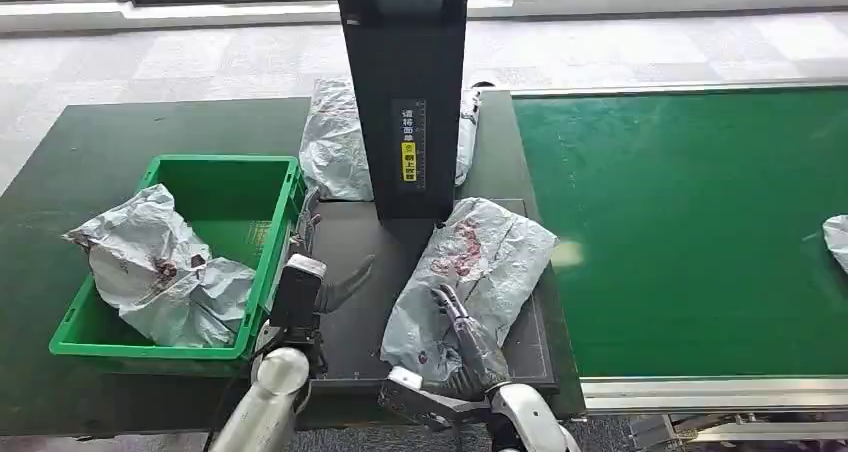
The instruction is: Moved the parcel from conveyor to table for the left to box.
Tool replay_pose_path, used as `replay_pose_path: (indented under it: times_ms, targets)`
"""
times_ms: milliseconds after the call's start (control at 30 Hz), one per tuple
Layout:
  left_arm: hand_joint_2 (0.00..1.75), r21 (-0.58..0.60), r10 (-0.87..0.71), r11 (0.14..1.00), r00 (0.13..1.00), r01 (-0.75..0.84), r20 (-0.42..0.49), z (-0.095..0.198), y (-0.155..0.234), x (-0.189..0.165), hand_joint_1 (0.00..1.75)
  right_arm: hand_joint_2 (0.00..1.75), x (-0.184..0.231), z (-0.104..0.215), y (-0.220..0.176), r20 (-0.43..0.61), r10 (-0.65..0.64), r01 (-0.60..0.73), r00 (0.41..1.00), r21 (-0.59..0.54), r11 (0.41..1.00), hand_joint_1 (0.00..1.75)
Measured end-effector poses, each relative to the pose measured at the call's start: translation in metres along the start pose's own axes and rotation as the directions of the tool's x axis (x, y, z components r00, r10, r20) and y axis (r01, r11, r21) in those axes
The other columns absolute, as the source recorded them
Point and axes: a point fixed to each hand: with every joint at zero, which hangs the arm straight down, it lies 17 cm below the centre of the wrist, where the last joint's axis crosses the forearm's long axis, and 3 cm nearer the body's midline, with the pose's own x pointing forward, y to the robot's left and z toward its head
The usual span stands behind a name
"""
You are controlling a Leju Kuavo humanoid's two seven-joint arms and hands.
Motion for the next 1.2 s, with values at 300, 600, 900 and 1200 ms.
replay_pose_path:
  times_ms: [300,600,900,1200]
  targets:
    - [1.75,-0.003,-0.015,1.0,1.0,0.014,-0.013,0.005,0.004,-0.008,0.0,1.75,0.004,-0.005,-0.016,0.029,-0.003,0.004,1.0,-0.043,0.999,0.0]
    - [1.75,-0.114,-0.064,0.992,0.998,0.062,-0.016,0.016,-0.022,-0.015,0.0,1.75,0.023,0.007,-0.132,0.255,-0.131,0.244,0.958,-0.488,0.838,0.0]
    - [1.75,-0.41,-0.128,0.906,0.992,0.108,-0.021,0.054,-0.089,-0.035,0.0,1.75,-0.005,0.013,-0.163,0.219,-0.151,0.256,0.964,-0.612,0.749,0.0]
    - [1.75,-0.665,-0.396,0.676,0.918,0.319,0.038,0.102,-0.135,-0.099,0.14,1.75,-0.033,0.019,-0.182,0.156,-0.167,0.228,0.974,-0.666,0.71,0.0]
